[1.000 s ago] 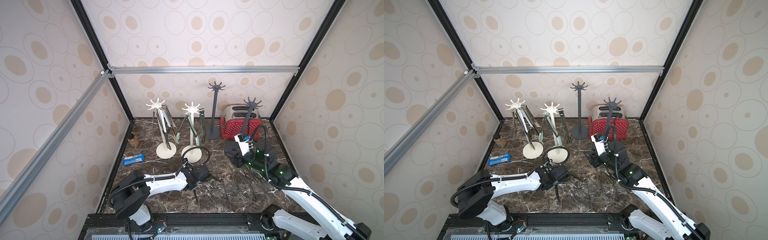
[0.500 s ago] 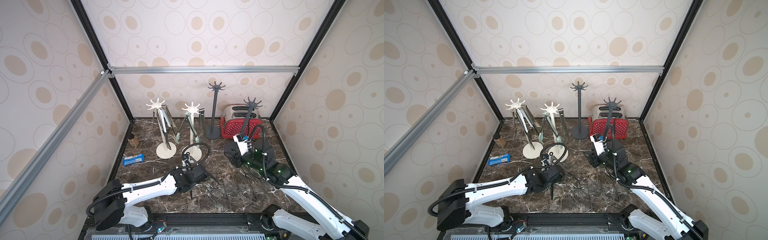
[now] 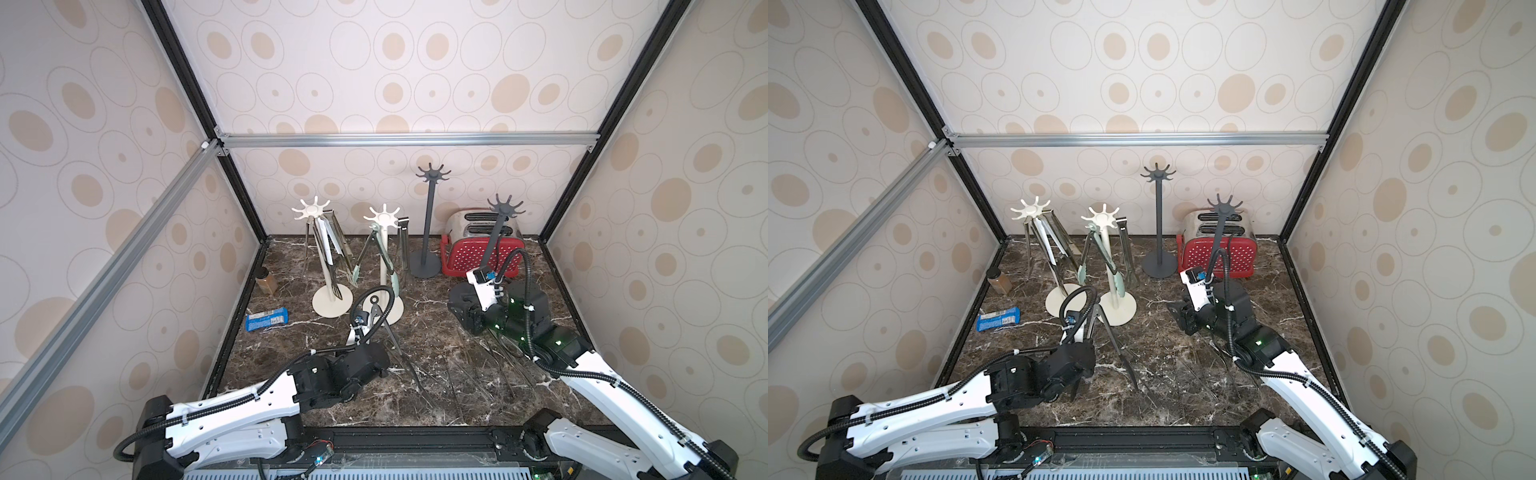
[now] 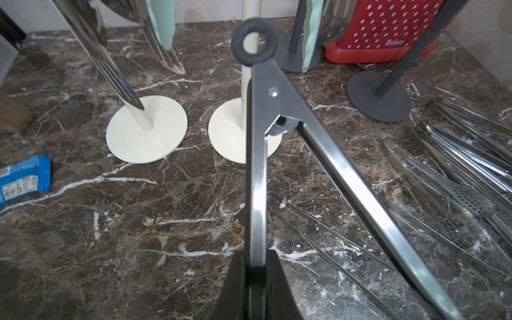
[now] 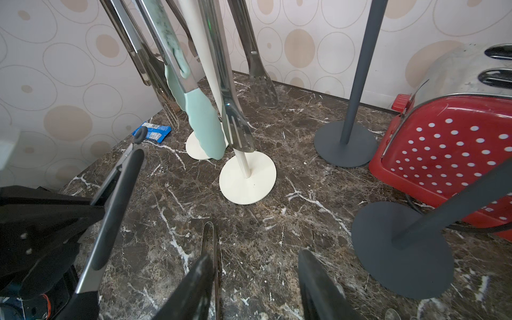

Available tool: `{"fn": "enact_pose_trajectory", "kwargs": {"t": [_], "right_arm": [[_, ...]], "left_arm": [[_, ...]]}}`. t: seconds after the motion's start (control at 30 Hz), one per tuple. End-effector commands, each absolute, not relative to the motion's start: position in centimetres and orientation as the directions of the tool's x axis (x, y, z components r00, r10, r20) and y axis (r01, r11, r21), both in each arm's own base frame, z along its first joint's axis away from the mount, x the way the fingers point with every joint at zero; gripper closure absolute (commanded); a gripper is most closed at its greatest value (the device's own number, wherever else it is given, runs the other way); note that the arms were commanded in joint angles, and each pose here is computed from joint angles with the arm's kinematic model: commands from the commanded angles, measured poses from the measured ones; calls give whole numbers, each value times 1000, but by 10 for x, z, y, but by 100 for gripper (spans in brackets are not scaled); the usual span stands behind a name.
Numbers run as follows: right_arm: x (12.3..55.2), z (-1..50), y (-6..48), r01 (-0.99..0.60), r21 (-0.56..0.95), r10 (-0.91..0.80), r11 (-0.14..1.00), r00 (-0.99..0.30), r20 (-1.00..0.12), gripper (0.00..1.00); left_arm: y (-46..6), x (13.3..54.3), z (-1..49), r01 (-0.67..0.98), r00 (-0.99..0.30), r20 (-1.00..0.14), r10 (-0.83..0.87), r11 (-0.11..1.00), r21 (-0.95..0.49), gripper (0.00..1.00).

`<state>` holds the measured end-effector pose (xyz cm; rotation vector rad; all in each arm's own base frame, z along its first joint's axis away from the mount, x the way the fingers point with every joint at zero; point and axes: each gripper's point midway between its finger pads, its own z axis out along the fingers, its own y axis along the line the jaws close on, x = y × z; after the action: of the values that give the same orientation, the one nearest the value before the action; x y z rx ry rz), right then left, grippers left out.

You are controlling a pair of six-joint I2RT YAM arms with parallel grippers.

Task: Hang food tongs on kitchen utensil racks
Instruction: Pick up the food tongs from the center of the board, then hang the food tongs on the rack.

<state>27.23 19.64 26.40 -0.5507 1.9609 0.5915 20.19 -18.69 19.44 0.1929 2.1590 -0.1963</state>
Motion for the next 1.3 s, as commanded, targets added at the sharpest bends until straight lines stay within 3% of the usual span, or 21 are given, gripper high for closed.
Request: {"fn": "enact_pose_trajectory", "kwargs": {"t": [0.0,0.27,0.53,0.83,1.27], "right_arm": [[272,266,196,-614,156,-141,773,-407,-902,48],[273,262,196,-616,148,-152,774,-407,-901,48],[276,262,198,-617,147,-155,773,-409,-899,48],[280,263,200,-616,154,-153,772,-415,-897,48],[282,264,201,-609,165,-145,776,-426,-893,48]], "left_arm": [[-183,201,223,273,-468,-873,138,962,6,100],[-179,200,272,343,-383,-893,237,934,101,100],[-171,211,319,284,-284,-910,301,933,220,100],[-176,222,373,238,-162,-940,299,937,257,100],[-185,257,395,242,-159,-932,327,928,284,100]]}}
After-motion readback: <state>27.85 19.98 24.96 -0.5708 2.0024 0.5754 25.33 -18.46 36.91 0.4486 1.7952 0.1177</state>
